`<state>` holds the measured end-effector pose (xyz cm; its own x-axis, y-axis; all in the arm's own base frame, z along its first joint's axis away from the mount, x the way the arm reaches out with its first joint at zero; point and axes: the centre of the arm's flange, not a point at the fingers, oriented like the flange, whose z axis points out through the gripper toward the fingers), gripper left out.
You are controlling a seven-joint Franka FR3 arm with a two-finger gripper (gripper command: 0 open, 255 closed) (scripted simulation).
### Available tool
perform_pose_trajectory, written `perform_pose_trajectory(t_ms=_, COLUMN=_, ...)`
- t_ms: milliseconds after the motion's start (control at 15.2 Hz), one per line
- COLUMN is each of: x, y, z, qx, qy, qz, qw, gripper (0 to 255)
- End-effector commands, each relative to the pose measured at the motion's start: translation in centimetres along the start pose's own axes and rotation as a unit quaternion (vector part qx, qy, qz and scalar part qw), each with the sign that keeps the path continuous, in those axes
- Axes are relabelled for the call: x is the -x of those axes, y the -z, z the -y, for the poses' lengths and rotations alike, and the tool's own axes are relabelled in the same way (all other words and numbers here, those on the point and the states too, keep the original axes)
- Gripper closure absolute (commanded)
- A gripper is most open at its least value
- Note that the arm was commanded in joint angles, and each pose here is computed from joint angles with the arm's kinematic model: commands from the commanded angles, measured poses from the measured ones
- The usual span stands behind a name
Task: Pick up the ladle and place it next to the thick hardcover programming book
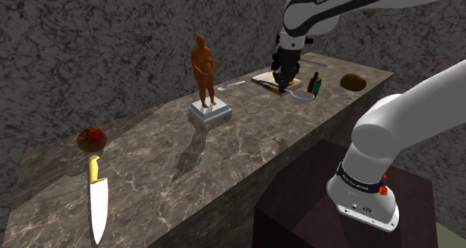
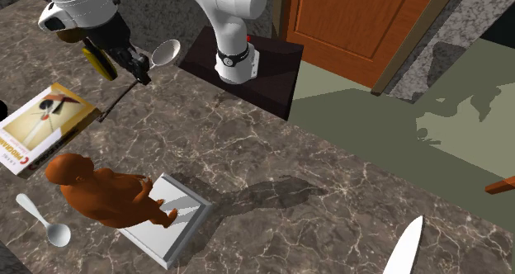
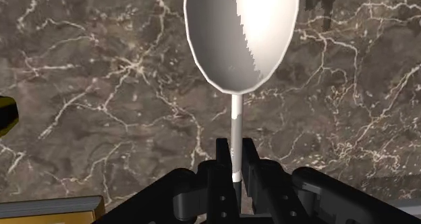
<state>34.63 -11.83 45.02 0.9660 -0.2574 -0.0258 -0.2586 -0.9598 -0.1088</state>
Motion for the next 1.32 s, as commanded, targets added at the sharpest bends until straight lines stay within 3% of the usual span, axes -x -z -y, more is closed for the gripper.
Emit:
perform_pose_trajectory(t_ms=0, x=0.7, y=0.1, z=-2.6, qx=0.0, qy=0.001, qz=0.0, qw=1.0, gripper=255)
perform_pose_trajectory(t_ms=1254, x=4.0, y=2.8, z=-27.3, qx=0.0, qy=0.001, qz=0.0, qw=1.0, gripper=255)
